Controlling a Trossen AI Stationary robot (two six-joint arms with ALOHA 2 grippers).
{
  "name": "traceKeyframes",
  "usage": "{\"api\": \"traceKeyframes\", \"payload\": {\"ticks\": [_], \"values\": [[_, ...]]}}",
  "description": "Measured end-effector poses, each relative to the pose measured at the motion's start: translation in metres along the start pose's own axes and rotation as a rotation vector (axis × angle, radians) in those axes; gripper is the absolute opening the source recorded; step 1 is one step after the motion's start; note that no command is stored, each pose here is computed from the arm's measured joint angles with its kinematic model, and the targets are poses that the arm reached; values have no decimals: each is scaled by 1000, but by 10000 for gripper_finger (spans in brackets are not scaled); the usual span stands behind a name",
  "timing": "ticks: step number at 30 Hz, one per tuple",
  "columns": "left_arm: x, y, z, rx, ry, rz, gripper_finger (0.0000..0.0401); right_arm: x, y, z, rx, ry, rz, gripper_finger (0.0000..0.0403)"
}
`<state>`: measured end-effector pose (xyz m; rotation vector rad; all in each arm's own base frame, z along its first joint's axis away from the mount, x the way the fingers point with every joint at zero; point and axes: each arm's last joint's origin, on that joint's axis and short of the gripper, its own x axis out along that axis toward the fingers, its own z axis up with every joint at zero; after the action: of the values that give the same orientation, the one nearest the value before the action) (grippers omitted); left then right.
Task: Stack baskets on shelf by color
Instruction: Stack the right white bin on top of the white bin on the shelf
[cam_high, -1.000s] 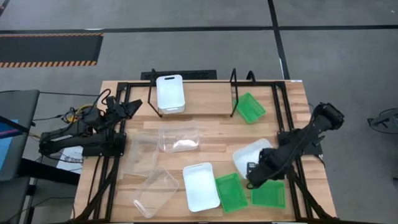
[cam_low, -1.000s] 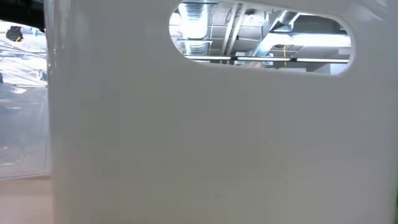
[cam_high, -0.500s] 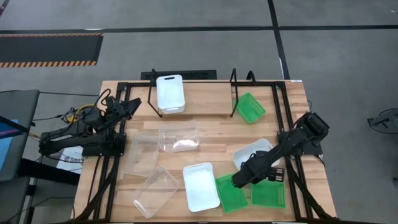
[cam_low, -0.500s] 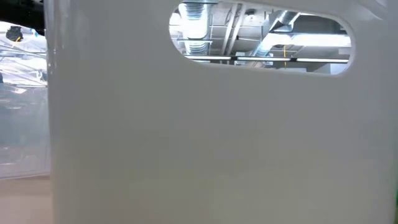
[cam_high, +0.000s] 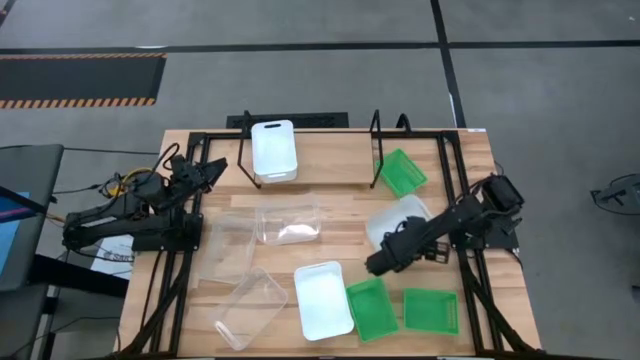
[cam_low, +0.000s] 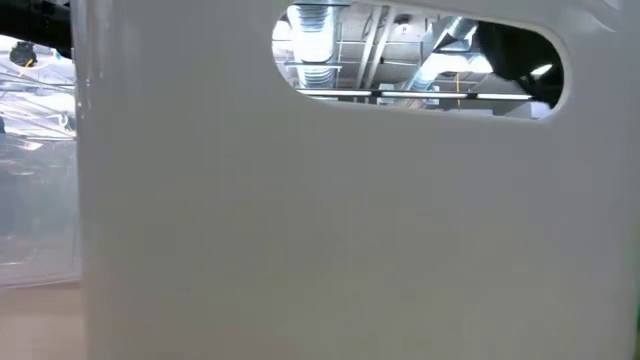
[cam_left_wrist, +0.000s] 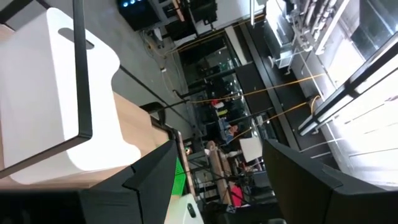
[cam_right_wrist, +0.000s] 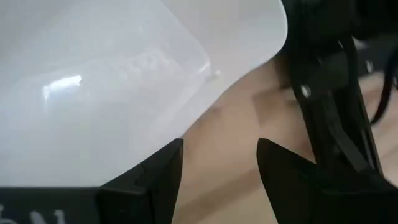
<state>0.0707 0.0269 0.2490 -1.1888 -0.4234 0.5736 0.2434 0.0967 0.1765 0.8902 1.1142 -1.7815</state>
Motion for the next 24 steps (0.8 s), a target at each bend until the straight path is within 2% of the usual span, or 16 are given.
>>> {"api": "traceKeyframes", "payload": {"ticks": [3,5,11,14,18,24], "values": [[0,0,0,-8,9,-3,228,-1,8,7,-56,30,13,230],[0,0,0,-8,11,-4,228,-9,13,9,-47,57,39,230],[0,0,0,-9,16,-6,228,-45,13,18,57,68,123,230],[0,0,0,-7,15,-5,228,-50,13,21,144,55,161,230],[0,0,0,-3,9,2,228,-41,24,19,192,72,165,228],[0,1,-1,2,13,10,228,-5,54,8,238,118,196,217]]}}
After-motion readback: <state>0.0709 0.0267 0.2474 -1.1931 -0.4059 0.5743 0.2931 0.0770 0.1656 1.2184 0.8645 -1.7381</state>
